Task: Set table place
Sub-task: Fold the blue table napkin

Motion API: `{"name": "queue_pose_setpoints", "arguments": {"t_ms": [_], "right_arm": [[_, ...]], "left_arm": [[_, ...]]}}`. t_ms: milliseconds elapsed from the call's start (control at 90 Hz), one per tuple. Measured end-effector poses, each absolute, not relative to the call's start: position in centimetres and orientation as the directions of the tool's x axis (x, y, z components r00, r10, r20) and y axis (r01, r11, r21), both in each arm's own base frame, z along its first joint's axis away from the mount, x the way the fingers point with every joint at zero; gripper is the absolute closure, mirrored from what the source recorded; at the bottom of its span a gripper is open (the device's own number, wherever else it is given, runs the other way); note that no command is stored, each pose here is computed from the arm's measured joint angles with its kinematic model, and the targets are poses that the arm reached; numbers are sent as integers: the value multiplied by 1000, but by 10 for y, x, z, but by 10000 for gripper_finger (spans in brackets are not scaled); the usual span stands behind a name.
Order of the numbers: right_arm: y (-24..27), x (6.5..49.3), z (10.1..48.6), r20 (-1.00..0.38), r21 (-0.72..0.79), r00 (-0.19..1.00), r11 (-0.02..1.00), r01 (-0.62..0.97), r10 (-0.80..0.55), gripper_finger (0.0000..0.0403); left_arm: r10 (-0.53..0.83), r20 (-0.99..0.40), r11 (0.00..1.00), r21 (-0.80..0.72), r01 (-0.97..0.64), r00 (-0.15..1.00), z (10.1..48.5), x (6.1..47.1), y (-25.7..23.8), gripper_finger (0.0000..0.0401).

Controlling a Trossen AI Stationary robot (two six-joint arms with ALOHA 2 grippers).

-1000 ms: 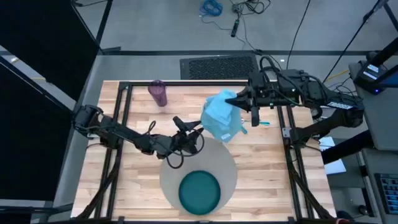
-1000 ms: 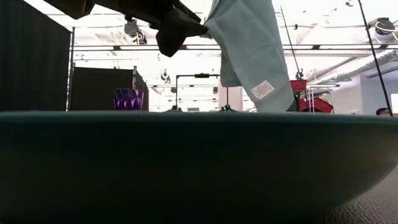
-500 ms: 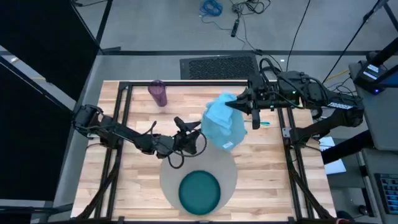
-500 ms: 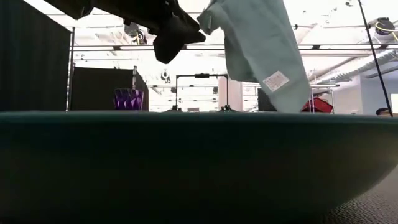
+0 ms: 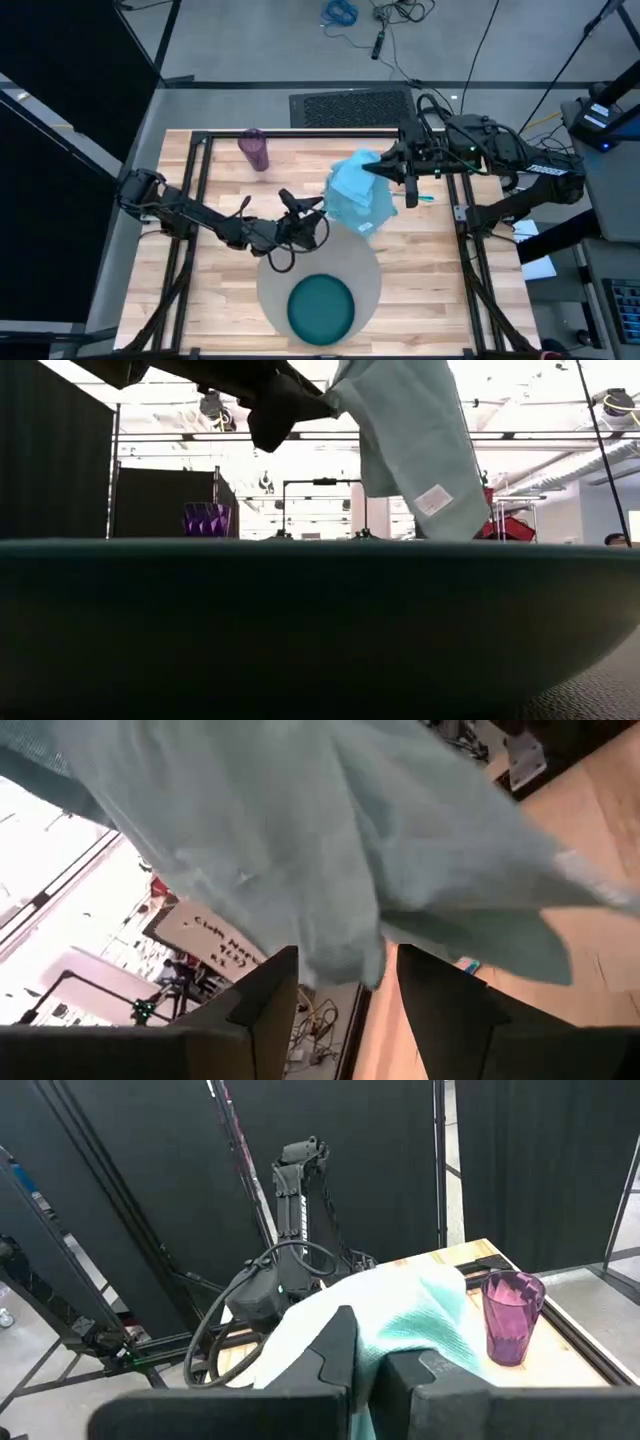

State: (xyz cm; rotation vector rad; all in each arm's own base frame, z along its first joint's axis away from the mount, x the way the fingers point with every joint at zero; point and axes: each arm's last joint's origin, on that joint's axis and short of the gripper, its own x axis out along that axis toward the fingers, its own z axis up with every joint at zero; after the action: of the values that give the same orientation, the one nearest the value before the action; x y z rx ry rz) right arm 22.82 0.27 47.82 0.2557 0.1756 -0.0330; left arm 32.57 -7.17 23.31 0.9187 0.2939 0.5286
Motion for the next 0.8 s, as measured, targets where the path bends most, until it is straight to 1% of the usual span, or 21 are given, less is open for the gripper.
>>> {"name": "queue_pose_setpoints", "arguments": {"t_ms": [478, 533, 578, 611, 656, 700, 722, 800], "right_arm": [[3, 228, 478, -178, 257, 984, 965, 56, -10, 403], [3, 228, 478, -178, 257, 984, 965, 56, -10, 403], [3, 228, 478, -178, 257, 984, 965, 57, -10, 403], [3, 228, 478, -178, 257, 984, 965, 56, -10, 403], [3, 228, 478, -180, 257, 984, 965, 57, -10, 403], [3, 228, 478, -180, 257, 984, 965, 57, -10, 403], [3, 228, 478, -180, 257, 984, 965, 57, -10, 403], [3, 228, 478, -181, 257, 983, 965, 57, -10, 403]], "left_arm": [[536, -5, 503, 805, -314, 844, 235, 326, -71, 244], [536, -1, 506, 801, -320, 844, 235, 326, -71, 248], [536, 7, 512, 792, -331, 844, 236, 326, -71, 261], [533, 12, 516, 788, -336, 846, 237, 326, -72, 279], [529, 14, 519, 786, -336, 849, 238, 326, -74, 313], [522, 17, 523, 784, -335, 853, 239, 326, -77, 358], [517, 18, 526, 782, -334, 856, 240, 326, -78, 373], [497, 28, 540, 773, -334, 867, 245, 327, -83, 393]]}}
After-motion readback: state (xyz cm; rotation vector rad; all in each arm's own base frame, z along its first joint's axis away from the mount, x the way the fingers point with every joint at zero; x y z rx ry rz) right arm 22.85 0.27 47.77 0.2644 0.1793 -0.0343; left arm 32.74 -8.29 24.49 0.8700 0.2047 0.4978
